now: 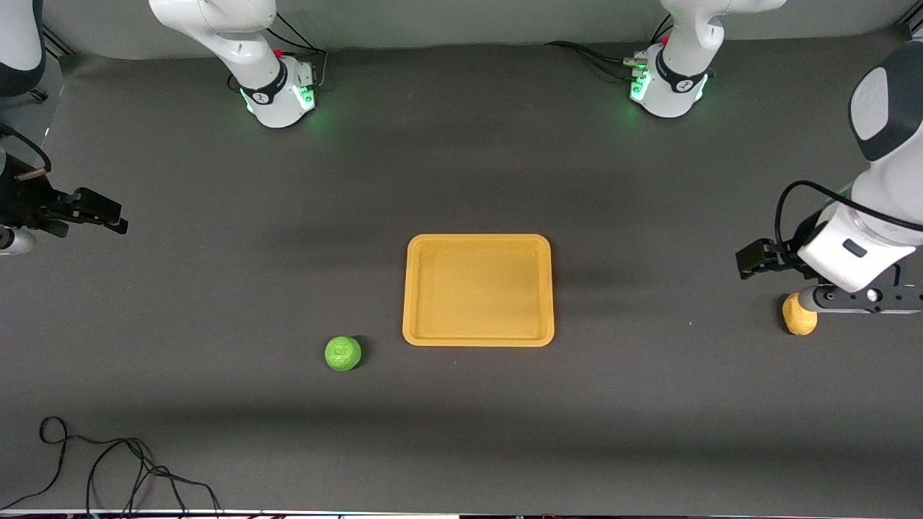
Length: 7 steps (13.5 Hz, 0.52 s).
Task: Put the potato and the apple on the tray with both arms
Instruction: 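Lower the left gripper over the yellow potato and close on it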
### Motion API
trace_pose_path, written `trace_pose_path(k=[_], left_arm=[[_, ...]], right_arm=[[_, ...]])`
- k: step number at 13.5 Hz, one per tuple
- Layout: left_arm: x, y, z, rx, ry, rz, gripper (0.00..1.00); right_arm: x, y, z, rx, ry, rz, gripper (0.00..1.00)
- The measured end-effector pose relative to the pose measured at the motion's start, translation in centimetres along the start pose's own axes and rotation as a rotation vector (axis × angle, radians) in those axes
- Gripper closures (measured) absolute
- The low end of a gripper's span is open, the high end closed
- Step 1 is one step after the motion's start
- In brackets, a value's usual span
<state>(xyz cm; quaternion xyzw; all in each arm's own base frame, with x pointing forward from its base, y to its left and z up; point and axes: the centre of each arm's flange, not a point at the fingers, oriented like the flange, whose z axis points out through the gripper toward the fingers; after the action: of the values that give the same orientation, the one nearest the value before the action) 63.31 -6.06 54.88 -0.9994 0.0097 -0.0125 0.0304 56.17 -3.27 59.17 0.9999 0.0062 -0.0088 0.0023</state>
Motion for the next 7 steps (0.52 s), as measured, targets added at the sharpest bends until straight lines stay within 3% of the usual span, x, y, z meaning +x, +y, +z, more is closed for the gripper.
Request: trace_pose_path(k=[2, 5, 7], left_arm=[[1.9, -5.7, 3.6, 0.031, 0.012, 0.028, 0.03], [3.2, -17.1, 12.8, 0.021, -0.031, 0.007, 0.02], [2.8, -21.1, 18.7, 0.006, -0.058, 0.021, 0.0]], right_arm=[[0.0, 0.0, 0.0, 0.0, 0.0, -0.001, 0.0], [0.0, 0.0, 0.0, 0.0, 0.0, -0.001, 0.0], [0.1, 0.0, 0.1, 0.0, -0.002, -0.001, 0.0]])
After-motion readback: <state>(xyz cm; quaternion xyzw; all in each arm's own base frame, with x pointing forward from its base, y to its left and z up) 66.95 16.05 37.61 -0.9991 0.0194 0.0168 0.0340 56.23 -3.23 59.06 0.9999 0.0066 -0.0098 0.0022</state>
